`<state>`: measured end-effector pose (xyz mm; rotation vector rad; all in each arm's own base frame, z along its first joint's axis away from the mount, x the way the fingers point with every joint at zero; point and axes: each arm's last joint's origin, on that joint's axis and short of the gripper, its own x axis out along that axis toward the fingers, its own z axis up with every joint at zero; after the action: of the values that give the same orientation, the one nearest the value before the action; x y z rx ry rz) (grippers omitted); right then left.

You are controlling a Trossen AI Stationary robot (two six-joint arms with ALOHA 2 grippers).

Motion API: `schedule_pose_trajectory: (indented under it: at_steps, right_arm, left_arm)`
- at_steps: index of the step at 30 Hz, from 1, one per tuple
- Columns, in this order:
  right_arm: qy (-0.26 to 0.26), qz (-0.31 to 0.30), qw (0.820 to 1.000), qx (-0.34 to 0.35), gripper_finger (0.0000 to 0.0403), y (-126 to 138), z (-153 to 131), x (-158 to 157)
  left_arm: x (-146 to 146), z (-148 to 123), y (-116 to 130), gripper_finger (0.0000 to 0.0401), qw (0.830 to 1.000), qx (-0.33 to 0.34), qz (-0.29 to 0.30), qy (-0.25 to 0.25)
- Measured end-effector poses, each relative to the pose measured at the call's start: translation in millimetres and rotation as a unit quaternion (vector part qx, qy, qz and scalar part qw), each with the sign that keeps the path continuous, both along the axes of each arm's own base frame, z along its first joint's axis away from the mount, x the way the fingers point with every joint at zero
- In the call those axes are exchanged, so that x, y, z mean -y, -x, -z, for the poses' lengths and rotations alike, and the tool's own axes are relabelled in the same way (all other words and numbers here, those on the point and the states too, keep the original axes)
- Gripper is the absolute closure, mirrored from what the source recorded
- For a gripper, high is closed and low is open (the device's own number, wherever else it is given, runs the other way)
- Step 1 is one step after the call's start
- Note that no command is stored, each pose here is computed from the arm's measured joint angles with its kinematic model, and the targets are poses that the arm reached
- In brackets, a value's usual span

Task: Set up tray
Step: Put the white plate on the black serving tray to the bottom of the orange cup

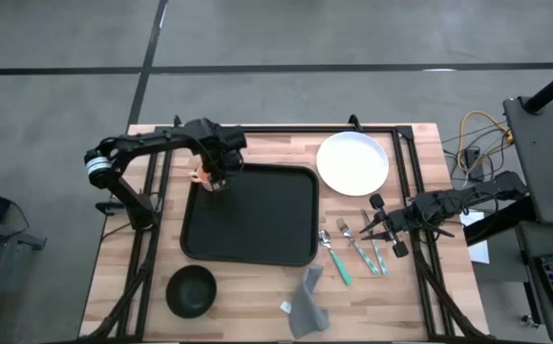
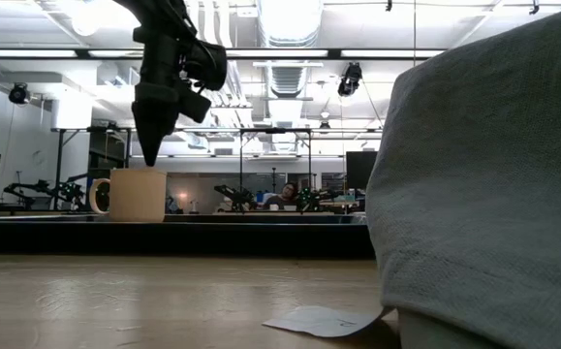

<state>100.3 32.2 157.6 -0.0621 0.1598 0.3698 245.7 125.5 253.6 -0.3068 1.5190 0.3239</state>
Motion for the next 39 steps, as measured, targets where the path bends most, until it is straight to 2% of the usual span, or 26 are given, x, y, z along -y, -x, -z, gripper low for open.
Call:
schedule_pose_trajectory:
  at_steps: [8,12,14,16,18,23,27,32,39]
  right_arm:
    - [0.0,0.0,1.0,0.0,0.0335,0,0,0]
    - [0.0,0.0,1.0,0.0,0.0335,0,0,0]
    - [0.0,0.0,1.0,0.0,0.0335,0,0,0]
    - [0.0,0.0,1.0,0.0,0.0335,0,0,0]
    - [0.0,0.0,1.0,0.0,0.0335,0,0,0]
    - [0.0,0.0,1.0,0.0,0.0335,0,0,0]
    - [0.0,0.0,1.0,0.0,0.0335,0,0,0]
    - [0.0,0.0,1.0,0.0,0.0335,0,0,0]
    - [0.0,0.0,1.0,0.0,0.0335,0,0,0]
  left_arm:
    - [-3,-11,-6,0.032,0.999,0.029,-0.001,-0.014]
    - [-2,-10,-6,0.032,0.997,0.032,-0.063,-0.01]
    - [0,-10,-7,0.032,0.997,0.035,-0.074,0.001]
    - [6,-11,-9,0.032,0.997,0.048,-0.059,0.022]
    - [18,-16,-12,0.032,0.997,0.068,-0.019,0.033]
    - [52,-33,-23,0.032,0.987,0.149,0.067,0.012]
    - [87,-49,-27,0.032,0.968,0.222,0.119,0.003]
    - [135,-58,-25,0.032,0.922,0.331,0.202,0.002]
    - [192,-42,-1,0.032,0.866,0.404,0.293,0.039]
